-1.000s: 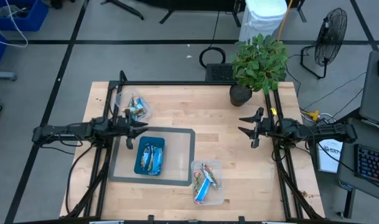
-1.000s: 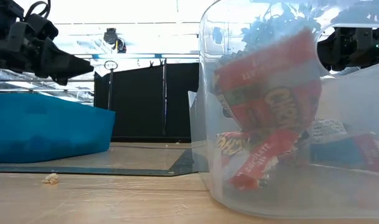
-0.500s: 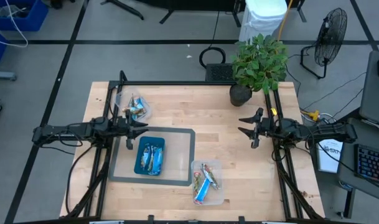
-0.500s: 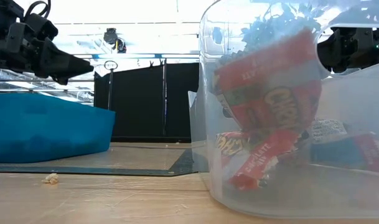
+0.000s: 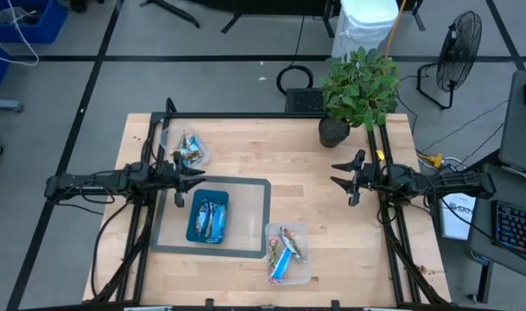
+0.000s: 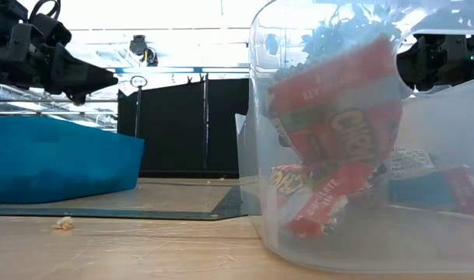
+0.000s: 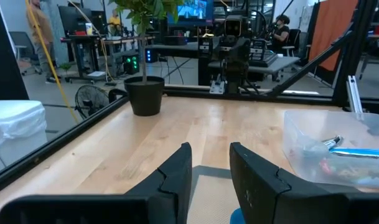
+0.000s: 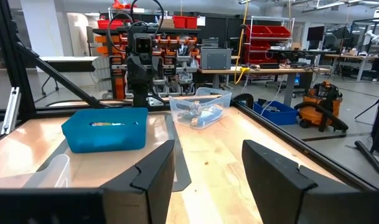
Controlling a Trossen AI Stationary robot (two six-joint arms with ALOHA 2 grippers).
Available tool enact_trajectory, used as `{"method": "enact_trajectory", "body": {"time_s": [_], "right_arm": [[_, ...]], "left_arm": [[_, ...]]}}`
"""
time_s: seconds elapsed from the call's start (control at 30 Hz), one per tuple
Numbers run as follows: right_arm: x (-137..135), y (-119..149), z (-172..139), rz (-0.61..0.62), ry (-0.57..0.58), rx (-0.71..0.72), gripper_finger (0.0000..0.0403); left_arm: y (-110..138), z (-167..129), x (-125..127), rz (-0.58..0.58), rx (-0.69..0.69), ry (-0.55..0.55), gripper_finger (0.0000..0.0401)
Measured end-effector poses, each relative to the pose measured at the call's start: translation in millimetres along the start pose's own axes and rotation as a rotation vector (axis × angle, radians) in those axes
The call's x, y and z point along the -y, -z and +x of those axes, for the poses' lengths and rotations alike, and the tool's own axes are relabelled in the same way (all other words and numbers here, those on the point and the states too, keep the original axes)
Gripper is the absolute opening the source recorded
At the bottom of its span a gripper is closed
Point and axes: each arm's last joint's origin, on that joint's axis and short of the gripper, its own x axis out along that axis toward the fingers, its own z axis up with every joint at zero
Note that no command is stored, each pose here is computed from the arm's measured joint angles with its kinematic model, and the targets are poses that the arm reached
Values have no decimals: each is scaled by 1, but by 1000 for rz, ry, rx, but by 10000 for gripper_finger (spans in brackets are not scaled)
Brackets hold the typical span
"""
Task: Pick and place Granola Bars by type
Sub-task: Return to Home Position
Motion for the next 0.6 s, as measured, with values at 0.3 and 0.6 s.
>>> {"method": "enact_trajectory", "body": {"time_s": [0.3,0.6], "right_arm": [[0,0,0,0,-1,0,174],[0,0,0,0,-1,0,178]], "left_arm": [[0,0,0,1,2,0,113],[0,0,0,2,3,0,113]]}}
